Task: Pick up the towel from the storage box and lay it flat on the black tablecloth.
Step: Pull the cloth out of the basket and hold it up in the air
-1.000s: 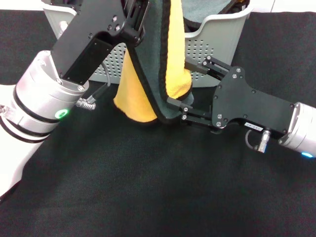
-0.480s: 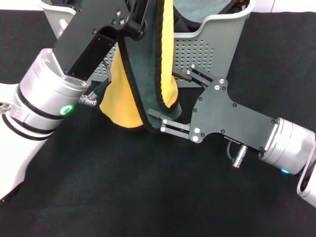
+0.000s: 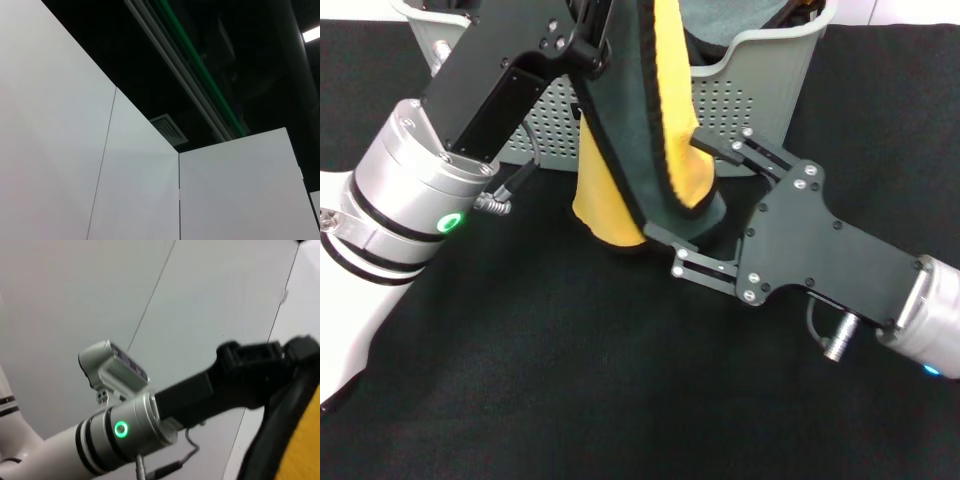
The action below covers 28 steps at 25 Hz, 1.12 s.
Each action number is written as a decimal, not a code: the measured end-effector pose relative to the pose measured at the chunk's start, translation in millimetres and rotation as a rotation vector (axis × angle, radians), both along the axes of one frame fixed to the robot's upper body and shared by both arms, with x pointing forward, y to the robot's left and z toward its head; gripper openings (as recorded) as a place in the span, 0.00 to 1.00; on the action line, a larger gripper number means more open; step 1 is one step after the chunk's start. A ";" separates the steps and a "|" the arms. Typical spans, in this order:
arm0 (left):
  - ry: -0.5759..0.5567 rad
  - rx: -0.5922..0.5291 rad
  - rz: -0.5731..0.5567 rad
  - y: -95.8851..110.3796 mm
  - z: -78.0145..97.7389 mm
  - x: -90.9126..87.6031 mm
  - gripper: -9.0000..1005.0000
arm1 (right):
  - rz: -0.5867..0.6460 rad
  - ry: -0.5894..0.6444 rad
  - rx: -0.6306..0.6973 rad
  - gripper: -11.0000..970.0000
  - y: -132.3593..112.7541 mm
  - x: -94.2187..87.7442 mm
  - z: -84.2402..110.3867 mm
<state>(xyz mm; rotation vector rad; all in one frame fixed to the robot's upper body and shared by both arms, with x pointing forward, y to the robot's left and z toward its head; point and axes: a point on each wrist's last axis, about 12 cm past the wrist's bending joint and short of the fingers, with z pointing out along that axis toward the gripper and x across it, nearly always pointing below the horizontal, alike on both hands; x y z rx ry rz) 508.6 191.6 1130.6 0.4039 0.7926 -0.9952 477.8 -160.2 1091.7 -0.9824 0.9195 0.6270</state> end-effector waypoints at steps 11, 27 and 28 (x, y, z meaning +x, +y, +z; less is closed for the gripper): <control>0.005 -0.016 0.017 1.6 0.4 0.7 0.02 | -0.126 -0.160 0.018 0.79 9.6 -16.5 -8.7; -0.008 -0.019 0.015 -3.9 1.2 -0.3 0.02 | -0.258 -0.164 0.013 0.79 10.0 -15.5 -15.5; -0.009 -0.021 0.020 -4.6 0.8 -0.7 0.02 | -0.251 -0.164 0.011 0.79 11.1 -16.8 -16.0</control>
